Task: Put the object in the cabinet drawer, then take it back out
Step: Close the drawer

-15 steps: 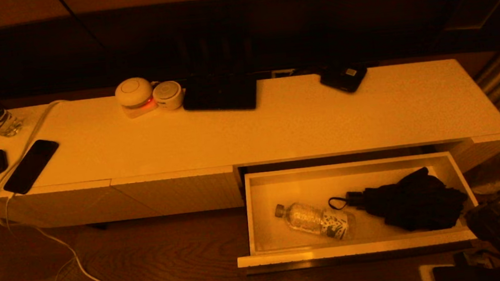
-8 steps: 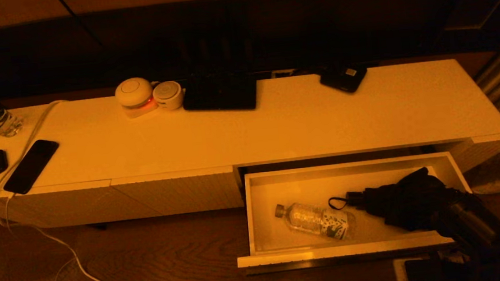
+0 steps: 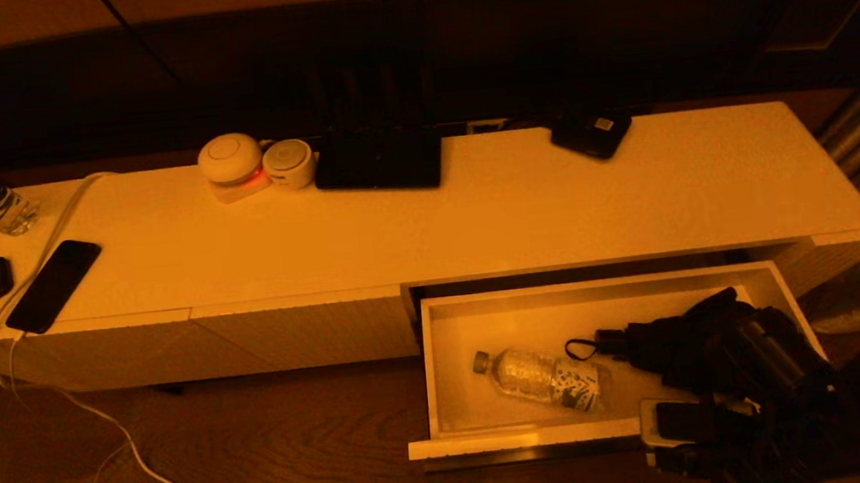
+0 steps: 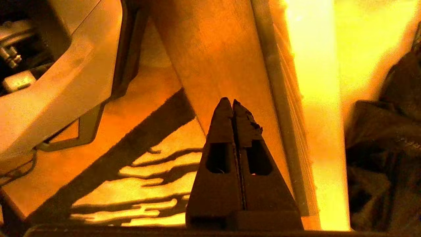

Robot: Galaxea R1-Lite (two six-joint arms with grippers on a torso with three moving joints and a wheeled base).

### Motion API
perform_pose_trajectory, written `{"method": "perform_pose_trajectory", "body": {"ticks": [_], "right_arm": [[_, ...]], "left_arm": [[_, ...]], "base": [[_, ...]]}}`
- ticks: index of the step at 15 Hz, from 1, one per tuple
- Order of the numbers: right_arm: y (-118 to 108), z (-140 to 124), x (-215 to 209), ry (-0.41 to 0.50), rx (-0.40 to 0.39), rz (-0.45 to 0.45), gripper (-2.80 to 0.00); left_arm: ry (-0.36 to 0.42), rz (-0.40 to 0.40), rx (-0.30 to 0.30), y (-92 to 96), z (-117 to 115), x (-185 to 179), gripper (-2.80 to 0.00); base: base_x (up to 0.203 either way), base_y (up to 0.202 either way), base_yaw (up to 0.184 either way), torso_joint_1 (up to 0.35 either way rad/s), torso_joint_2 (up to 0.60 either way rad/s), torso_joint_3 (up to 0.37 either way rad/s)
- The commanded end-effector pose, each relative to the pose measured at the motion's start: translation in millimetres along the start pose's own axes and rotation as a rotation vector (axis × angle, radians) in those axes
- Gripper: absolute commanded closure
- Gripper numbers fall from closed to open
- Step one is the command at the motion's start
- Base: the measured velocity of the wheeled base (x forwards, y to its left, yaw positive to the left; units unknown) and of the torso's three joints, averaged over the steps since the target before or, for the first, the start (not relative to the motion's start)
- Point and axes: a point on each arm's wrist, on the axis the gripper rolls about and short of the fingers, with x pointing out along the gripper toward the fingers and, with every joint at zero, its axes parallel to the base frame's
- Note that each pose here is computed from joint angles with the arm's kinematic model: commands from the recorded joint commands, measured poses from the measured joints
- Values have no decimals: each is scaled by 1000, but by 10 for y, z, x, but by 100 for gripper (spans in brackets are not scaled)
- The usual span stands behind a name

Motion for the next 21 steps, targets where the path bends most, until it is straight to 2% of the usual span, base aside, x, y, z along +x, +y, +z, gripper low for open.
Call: {"method": "perform_pose_trajectory", "body": {"ticks": [1, 4, 10, 21], "right_arm": [[-28, 22, 48, -6, -6, -21, 0], [-82, 50, 98, 12, -7, -93, 0], [-223, 122, 243, -14, 0, -204, 0], [-471, 312, 373, -164, 7, -408, 0]], "left_arm": [[0, 0, 0, 0, 0, 0, 0], [0, 0, 0, 0, 0, 0, 0], [0, 0, 0, 0, 0, 0, 0], [0, 0, 0, 0, 0, 0, 0]], "base": [[0, 0, 0, 0, 0, 0], [0, 0, 0, 0, 0, 0], [0, 0, 0, 0, 0, 0], [0, 0, 0, 0, 0, 0]]}}
